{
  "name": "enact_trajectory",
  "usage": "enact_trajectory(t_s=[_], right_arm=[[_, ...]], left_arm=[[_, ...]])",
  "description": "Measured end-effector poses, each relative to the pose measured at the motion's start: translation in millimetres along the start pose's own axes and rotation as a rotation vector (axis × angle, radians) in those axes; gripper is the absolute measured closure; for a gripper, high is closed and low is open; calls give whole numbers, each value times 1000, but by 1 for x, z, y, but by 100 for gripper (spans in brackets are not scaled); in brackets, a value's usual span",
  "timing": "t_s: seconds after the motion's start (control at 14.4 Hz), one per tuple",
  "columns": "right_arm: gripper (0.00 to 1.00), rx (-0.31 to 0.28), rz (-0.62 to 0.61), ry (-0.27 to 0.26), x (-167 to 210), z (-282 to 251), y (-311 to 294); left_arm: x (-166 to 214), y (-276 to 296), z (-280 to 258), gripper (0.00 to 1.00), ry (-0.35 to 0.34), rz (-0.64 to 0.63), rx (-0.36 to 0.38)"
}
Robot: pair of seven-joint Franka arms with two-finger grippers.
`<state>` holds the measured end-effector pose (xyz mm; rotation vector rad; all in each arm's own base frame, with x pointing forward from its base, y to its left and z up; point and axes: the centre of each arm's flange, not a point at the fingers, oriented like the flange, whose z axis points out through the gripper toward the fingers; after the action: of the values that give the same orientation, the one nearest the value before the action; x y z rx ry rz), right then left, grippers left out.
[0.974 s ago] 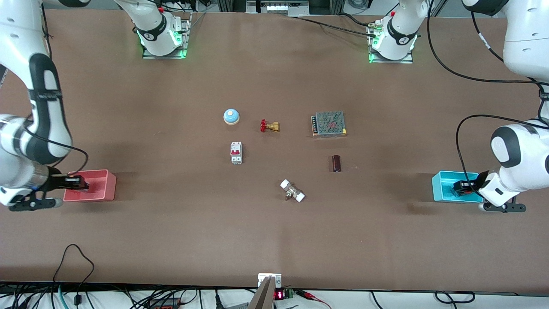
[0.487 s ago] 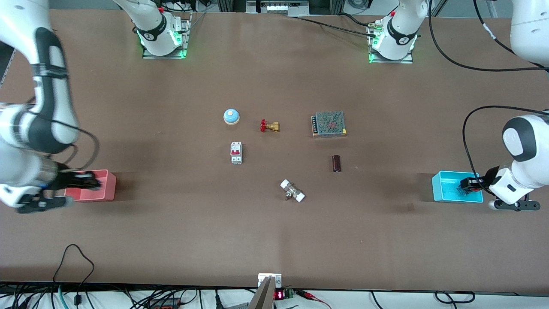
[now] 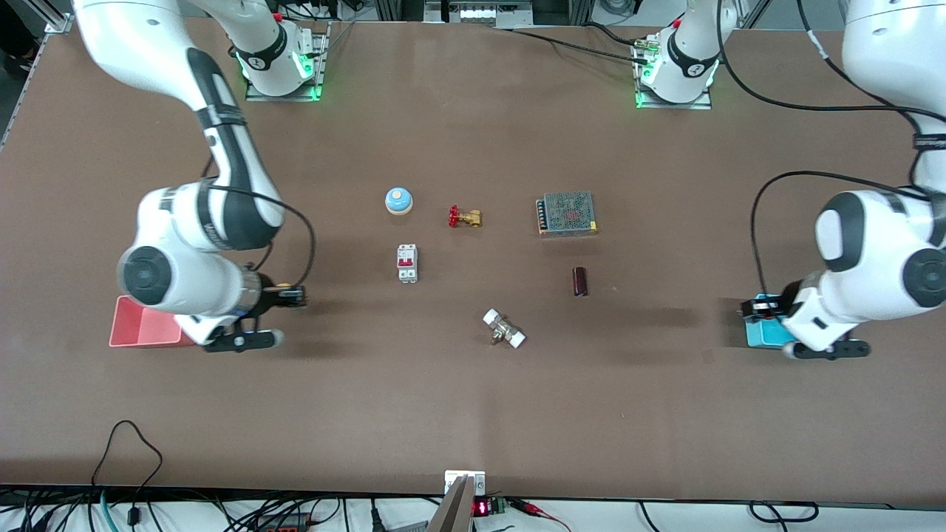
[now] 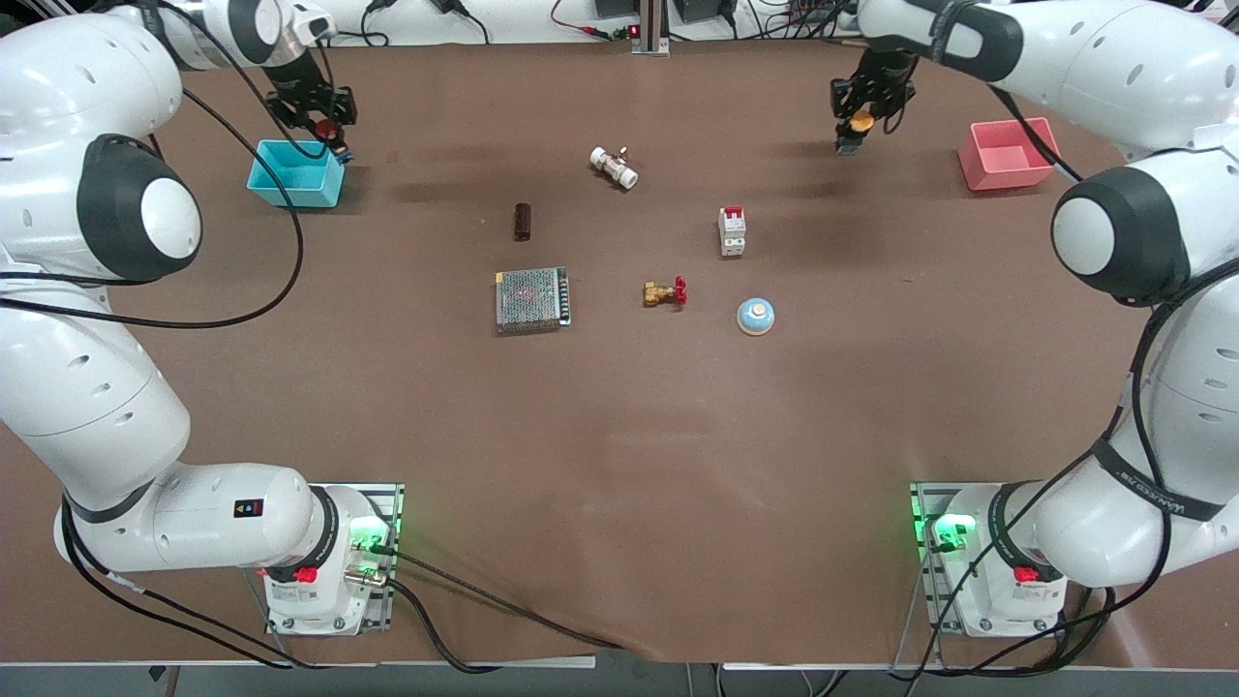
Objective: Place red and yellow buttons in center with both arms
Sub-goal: 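Lift the yellow button with the right gripper while the left gripper lifts the red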
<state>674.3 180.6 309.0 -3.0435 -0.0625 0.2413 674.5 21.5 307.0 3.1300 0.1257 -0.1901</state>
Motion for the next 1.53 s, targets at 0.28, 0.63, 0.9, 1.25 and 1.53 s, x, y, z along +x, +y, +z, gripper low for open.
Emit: enact_trajectory(t_s=[0.28,0.63,0.9,1.25,1.53], right_arm=[[59,-19,33,-14,-6,46,-23],[59,-35,87,-12,-10,98,-18],[46,-39,114,-5,-12,104,-31],[0,-18,156,87,0,51,-24],[0,9,186,179,-7,-47,-4]], left_arm=[[1,29,44,63,-41,-8,7],[6,34,89,63,-57,-7,9],[6,35,90,30,-58,-5,9],[12,36,56,1,-8,-8,4],[-6,33,-52,0,47,-22,0]])
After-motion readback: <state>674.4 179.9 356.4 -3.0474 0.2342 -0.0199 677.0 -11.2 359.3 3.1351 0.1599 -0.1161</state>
